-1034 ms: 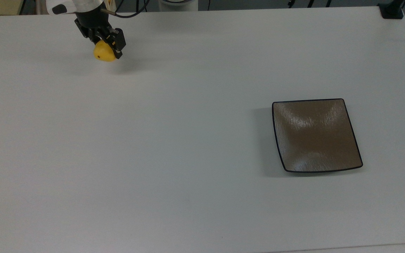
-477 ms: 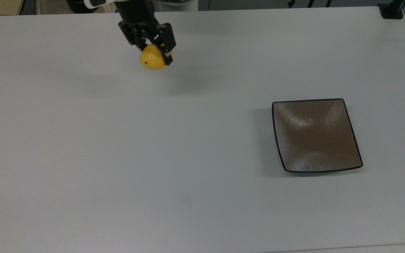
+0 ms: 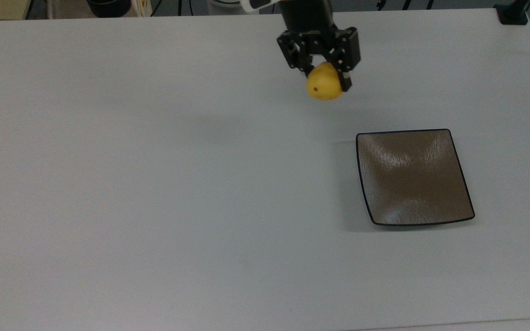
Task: Put potatoes on a ceramic plate
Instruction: 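Lift the potato and carry it toward the brown square plate, then lower the potato onto the plate and open the gripper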
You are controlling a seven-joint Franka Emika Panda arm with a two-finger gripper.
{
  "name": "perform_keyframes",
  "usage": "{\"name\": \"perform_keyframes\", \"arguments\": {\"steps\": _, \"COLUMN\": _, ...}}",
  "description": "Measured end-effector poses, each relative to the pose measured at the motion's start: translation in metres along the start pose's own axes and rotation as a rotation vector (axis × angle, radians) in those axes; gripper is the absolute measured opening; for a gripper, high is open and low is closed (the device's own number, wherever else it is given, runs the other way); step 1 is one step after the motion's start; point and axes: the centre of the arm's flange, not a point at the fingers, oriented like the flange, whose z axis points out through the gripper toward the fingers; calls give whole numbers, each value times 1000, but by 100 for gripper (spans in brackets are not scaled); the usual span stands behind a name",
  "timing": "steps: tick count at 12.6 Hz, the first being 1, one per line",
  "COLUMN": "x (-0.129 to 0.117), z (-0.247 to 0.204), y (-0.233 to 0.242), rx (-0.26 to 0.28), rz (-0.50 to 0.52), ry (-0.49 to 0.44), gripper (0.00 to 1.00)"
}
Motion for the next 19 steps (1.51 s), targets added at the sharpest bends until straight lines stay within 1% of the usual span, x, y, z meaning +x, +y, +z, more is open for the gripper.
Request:
{"name": "perform_keyframes", "arguments": {"steps": 2, "x": -12, "z": 37, "y": -27, "rx": 50, "rz": 12, "ry": 6, "gripper": 66}}
{"name": "perform_keyframes", "arguments": {"steps": 3, "x": -14, "z": 59, "y": -37, "rx": 64, "rz": 3, "ry": 11, "gripper": 66}}
{"name": "perform_keyframes", "arguments": {"steps": 4, "x": -21, "z": 87, "y": -48, "rx": 63, "rz": -7, "ry": 6, "gripper": 66}}
{"name": "perform_keyframes", "arguments": {"steps": 7, "x": -42, "z": 163, "y": -64, "rx": 28, "rz": -26, "ry": -18, "gripper": 66}}
{"name": "perform_keyframes", "arguments": {"steps": 10, "x": -58, "z": 210, "y": -65, "rx": -6, "rz": -35, "ry": -33, "gripper": 66}}
{"name": "perform_keyframes", "arguments": {"steps": 11, "x": -60, "z": 218, "y": -63, "rx": -17, "rz": -42, "ry": -33, "gripper": 70}}
{"name": "perform_keyframes", "arguments": {"steps": 12, "x": -59, "z": 220, "y": -62, "rx": -20, "rz": -47, "ry": -30, "gripper": 70}}
{"name": "perform_keyframes", "arguments": {"steps": 13, "x": -59, "z": 219, "y": -64, "rx": -18, "rz": -53, "ry": -26, "gripper": 77}}
{"name": "perform_keyframes", "arguments": {"steps": 14, "x": -58, "z": 217, "y": -65, "rx": -15, "rz": -59, "ry": -20, "gripper": 87}}
{"name": "perform_keyframes", "arguments": {"steps": 15, "x": -56, "z": 213, "y": -69, "rx": -10, "rz": -66, "ry": -12, "gripper": 99}}
{"name": "perform_keyframes", "arguments": {"steps": 17, "x": -50, "z": 198, "y": -77, "rx": 9, "rz": -69, "ry": 8, "gripper": 100}}
{"name": "perform_keyframes", "arguments": {"steps": 19, "x": -42, "z": 173, "y": -86, "rx": 29, "rz": -72, "ry": 36, "gripper": 100}}
